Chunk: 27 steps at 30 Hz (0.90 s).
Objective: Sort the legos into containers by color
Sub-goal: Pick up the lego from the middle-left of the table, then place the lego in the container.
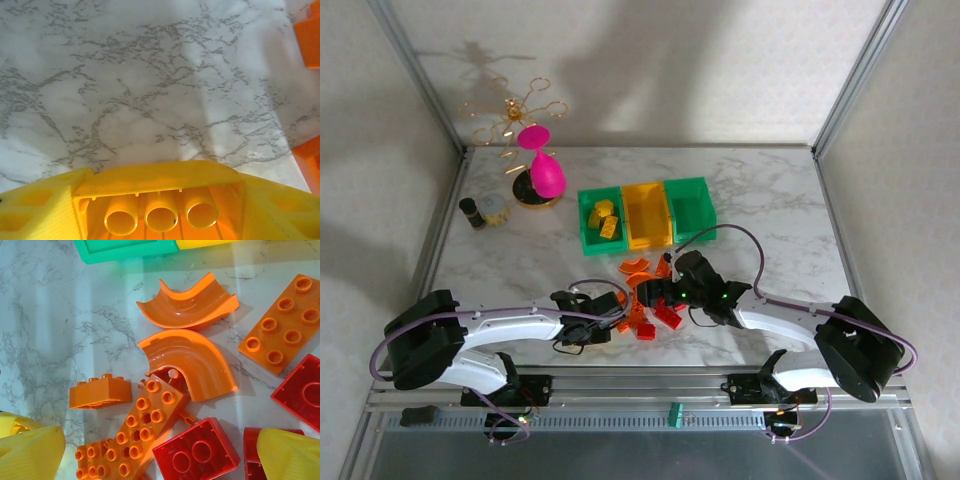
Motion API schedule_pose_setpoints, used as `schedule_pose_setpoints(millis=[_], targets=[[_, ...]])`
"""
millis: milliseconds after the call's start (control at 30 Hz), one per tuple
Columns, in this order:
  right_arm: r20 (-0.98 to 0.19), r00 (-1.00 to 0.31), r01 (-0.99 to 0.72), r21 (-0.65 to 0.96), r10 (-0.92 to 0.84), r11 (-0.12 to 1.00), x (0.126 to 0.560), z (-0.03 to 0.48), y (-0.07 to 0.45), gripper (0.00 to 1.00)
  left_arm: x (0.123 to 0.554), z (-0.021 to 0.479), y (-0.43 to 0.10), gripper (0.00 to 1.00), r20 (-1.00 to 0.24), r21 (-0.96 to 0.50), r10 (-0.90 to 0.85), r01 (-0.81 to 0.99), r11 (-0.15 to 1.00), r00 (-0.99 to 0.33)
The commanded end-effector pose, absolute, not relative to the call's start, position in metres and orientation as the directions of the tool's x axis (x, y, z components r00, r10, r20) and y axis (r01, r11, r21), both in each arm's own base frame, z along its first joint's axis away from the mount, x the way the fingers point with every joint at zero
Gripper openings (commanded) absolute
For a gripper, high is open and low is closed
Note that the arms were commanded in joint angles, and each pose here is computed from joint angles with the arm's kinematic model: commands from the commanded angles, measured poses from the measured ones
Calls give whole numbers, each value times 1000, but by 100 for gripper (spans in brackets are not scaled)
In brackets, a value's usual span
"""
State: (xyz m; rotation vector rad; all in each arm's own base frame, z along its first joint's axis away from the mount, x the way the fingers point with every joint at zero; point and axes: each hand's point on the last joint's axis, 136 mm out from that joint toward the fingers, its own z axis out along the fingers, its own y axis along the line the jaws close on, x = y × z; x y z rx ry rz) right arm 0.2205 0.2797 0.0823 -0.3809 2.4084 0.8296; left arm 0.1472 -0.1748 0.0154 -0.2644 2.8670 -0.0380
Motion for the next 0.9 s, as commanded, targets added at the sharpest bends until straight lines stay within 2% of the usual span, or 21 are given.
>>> schedule_pose_setpoints(millis=[0, 167, 300, 433, 533, 733, 867], targets=[[-614, -787, -442, 490, -62, 751, 222, 99, 285, 99, 155, 27, -171, 61, -314, -47, -197, -192, 980, -929], [-617, -786, -434, 504, -41, 747, 228, 117, 288, 99, 188, 70, -171, 61, -422, -48, -204, -203, 978, -883], [-630, -777, -401, 507, 10, 763, 242, 132, 281, 99, 234, 113, -172, 61, -521, -69, -221, -218, 974, -825], [-587, -805, -301, 533, 90, 791, 265, 140, 261, 98, 282, 149, -165, 61, -612, -93, -264, -264, 960, -746], [-624, -772, -310, 535, 121, 786, 274, 155, 255, 98, 323, 175, -170, 60, -673, -109, -262, -257, 960, -691], [-658, -737, -293, 516, 154, 805, 291, 171, 242, 99, 390, 185, -178, 61, -708, -65, -235, -269, 961, -667], [-661, -732, -288, 523, 168, 802, 294, 171, 241, 99, 419, 165, -176, 60, -692, -45, -242, -293, 955, -681]])
